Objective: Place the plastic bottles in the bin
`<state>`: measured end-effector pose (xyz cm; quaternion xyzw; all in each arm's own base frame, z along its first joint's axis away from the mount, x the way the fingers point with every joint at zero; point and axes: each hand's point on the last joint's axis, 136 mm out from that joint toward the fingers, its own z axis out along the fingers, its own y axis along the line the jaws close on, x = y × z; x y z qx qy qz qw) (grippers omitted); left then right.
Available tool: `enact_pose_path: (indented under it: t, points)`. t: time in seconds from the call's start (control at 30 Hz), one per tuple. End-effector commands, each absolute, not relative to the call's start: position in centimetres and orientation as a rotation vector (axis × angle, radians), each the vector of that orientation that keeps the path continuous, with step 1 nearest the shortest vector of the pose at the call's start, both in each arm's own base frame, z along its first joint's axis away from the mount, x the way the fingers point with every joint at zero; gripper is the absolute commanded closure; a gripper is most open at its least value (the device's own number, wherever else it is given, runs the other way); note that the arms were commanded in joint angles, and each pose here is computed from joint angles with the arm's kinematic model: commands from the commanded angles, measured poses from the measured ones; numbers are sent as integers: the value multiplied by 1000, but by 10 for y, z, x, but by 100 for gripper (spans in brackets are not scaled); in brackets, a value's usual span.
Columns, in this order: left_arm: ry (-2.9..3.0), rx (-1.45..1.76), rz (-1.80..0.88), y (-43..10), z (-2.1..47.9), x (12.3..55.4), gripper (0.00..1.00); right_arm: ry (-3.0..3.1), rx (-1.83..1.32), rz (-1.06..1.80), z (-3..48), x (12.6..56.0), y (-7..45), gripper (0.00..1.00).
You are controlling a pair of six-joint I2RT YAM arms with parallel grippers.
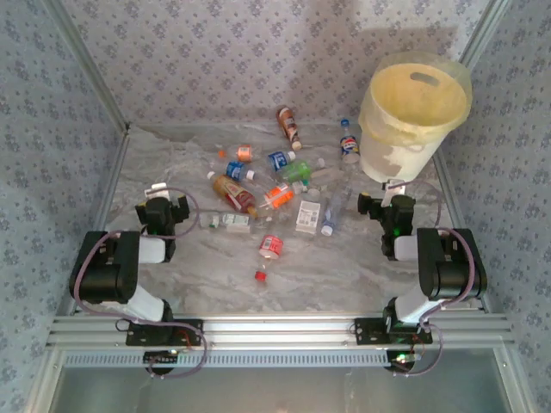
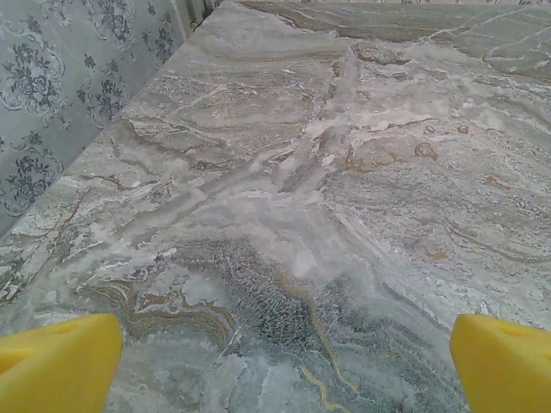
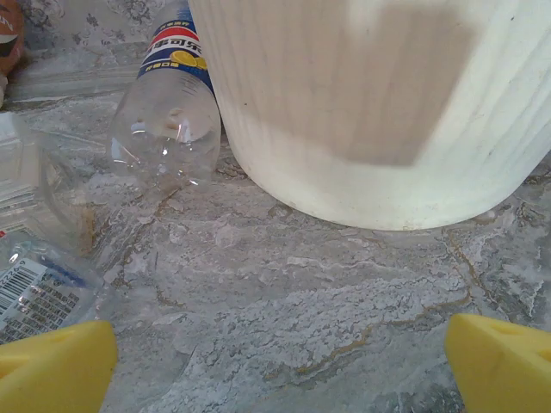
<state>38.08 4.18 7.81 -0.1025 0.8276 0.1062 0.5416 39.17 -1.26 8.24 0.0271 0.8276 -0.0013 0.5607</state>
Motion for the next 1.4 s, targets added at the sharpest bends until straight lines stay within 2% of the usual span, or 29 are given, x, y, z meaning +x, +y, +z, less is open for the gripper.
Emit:
enact_pose_path:
  t: [0.0, 0.97, 1.37]
  points:
    - [1909, -247, 229, 41, 94, 389, 2, 1953, 59, -27, 83, 391, -15, 0]
    - [1905, -243, 224, 40, 95, 389, 2, 1952, 60, -22, 83, 390, -15, 0]
    - [1911, -268, 252, 43, 135, 379, 2, 1904, -2, -62, 150, 385, 3, 0]
